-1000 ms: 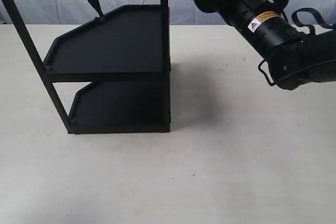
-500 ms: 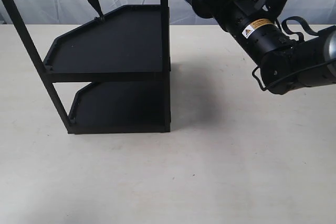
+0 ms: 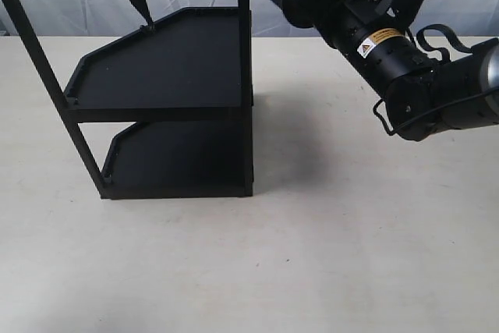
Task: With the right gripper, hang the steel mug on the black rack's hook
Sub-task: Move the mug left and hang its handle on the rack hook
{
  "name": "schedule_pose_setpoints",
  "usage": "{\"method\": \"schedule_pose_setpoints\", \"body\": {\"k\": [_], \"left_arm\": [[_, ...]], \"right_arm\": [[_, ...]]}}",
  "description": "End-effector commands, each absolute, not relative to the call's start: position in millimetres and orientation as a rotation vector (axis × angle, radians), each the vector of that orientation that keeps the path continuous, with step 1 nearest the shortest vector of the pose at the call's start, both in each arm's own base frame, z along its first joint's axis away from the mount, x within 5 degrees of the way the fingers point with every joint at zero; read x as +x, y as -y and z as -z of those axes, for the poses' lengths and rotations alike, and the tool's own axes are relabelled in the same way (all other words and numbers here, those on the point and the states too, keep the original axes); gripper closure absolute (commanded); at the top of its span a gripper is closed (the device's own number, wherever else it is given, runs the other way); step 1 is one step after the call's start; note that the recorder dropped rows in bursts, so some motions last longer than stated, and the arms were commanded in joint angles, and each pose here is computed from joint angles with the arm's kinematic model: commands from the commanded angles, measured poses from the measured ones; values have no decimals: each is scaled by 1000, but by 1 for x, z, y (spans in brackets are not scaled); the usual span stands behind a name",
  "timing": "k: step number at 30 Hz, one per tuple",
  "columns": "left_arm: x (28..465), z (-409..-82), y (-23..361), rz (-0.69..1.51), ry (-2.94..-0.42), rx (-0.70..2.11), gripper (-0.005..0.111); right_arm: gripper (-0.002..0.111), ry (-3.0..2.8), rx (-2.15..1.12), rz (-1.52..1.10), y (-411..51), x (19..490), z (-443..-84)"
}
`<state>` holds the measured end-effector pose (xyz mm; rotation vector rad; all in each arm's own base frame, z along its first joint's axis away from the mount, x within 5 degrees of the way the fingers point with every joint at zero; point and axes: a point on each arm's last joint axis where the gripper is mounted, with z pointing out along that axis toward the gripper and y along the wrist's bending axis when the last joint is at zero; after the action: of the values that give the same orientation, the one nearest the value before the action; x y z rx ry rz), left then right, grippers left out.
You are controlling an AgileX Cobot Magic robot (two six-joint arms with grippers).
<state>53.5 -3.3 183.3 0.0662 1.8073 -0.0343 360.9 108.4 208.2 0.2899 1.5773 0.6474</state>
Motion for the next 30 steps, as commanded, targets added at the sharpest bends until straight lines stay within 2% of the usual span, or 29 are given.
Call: {"method": "schedule_pose_setpoints", "body": {"k": [1,4,6,14,20,30], "left_arm": [[54,-185,3,39,-1797,64,107],[54,-185,3,39,-1797,64,107],[54,-185,3,39,-1797,64,107],[54,-185,3,39,-1797,64,107],[54,-185,3,39,-1797,64,107],[54,-185,3,39,-1797,64,107]], "right_arm": [[100,-1627,207,-639,-118,359,-204],[81,-1636,208,-638,-118,358,-203],[74,-1645,211,-635,-118,358,-202],[74,-1672,212,-631,-118,358,-200],[58,-1708,214,-623,-118,358,-197],[58,-1699,156,-631,-120,353,-211]]}}
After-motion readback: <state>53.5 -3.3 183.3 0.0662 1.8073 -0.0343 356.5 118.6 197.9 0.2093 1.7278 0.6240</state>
